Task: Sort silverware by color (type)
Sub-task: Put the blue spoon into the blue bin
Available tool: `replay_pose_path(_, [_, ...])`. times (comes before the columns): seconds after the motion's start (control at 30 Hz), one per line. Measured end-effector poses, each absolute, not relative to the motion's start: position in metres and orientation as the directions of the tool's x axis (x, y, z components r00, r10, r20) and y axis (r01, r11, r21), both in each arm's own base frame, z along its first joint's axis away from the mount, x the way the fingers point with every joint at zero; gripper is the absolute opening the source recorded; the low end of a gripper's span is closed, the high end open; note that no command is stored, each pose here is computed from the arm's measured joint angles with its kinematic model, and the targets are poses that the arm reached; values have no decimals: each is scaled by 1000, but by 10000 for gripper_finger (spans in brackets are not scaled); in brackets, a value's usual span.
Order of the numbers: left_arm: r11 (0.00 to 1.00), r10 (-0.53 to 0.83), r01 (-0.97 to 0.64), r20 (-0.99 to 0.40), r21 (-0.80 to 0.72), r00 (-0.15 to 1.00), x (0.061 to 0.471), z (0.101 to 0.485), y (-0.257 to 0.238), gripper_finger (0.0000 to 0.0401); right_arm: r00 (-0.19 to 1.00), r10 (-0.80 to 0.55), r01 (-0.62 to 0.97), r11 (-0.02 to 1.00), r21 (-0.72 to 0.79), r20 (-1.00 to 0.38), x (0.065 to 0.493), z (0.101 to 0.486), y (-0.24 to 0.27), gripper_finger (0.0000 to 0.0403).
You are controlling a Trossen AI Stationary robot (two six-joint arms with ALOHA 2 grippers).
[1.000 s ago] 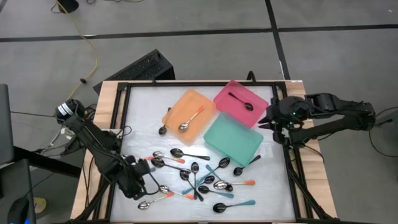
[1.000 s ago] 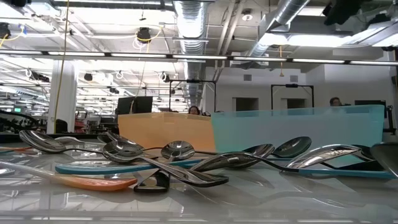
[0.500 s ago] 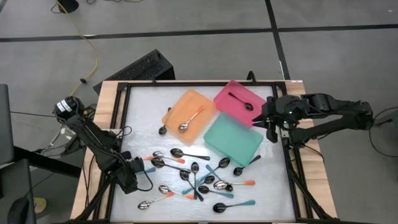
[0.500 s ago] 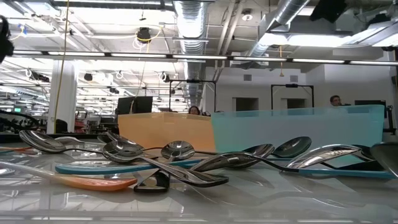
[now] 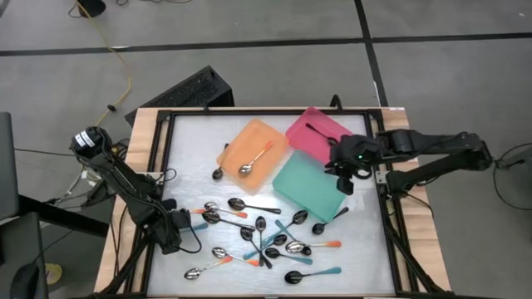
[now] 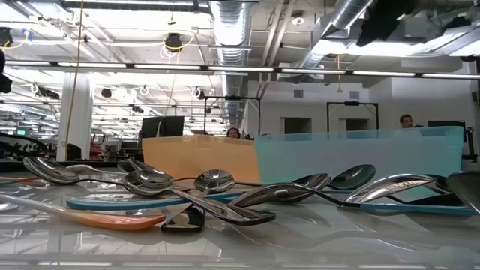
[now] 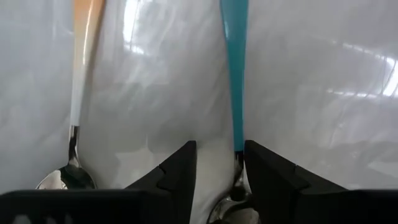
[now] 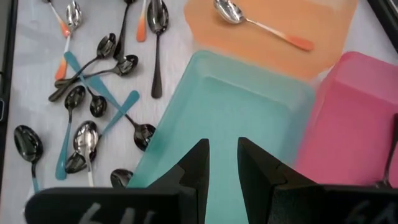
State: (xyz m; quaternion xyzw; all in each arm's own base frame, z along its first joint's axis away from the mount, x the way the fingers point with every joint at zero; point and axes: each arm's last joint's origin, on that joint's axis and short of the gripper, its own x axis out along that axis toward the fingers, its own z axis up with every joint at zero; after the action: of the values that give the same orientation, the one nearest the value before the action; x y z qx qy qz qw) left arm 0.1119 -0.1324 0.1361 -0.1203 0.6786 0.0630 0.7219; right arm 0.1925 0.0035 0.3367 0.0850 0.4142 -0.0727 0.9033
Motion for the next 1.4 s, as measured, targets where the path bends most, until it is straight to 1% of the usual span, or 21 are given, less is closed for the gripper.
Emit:
replay_pose_path(0.1, [970,-77,-224,-994,-92,72,111,136,-132,109,645,-59,200,975,94,-762,198,335,4,93])
replay_pose_path(0.17, [969,-76,-229,-994,-92,75,111,136,-131,83,637,-58,203,975,95,-768,199,333,4,93])
replay_pose_path(0.27, [962,-85,-254,-993,-105,87,110,138,-130,29,634,-57,216,971,106,-771,200,332,4,93])
replay_pose_path(0.33, [952,-95,-280,-991,-119,98,110,140,-130,9,635,-57,217,970,107,-771,200,332,4,93])
replay_pose_path(0.53, [917,-141,-355,-980,-183,139,111,144,-131,3,635,-55,212,972,105,-771,200,333,4,93])
replay_pose_path(0.67, [861,-234,-398,-942,-316,242,117,154,-137,2,634,-54,190,978,87,-771,200,332,4,93])
replay_pose_path(0.83, [787,-276,-442,-886,-430,372,122,164,-140,1,638,-54,162,985,65,-768,200,333,4,93])
replay_pose_path(0.93, [725,-287,-465,-837,-508,467,125,172,-140,1,677,-53,145,987,63,-734,200,338,4,93])
replay_pose_path(1.03, [667,-234,-476,-768,-573,596,129,188,-138,0,737,-51,125,990,62,-674,199,346,4,93])
replay_pose_path(1.13, [623,-136,-457,-664,-635,736,133,210,-135,0,784,-49,116,991,68,-619,197,354,4,93])
replay_pose_path(1.2, [603,-56,-439,-585,-666,809,136,225,-130,0,811,-50,112,991,71,-583,195,359,4,93])
replay_pose_path(1.3, [617,70,-413,-476,-670,876,142,247,-120,0,868,-54,99,993,64,-494,198,368,2,93])
replay_pose_path(1.4, [659,159,-395,-394,-641,905,153,268,-108,0,922,-67,98,993,63,-382,206,378,0,93])
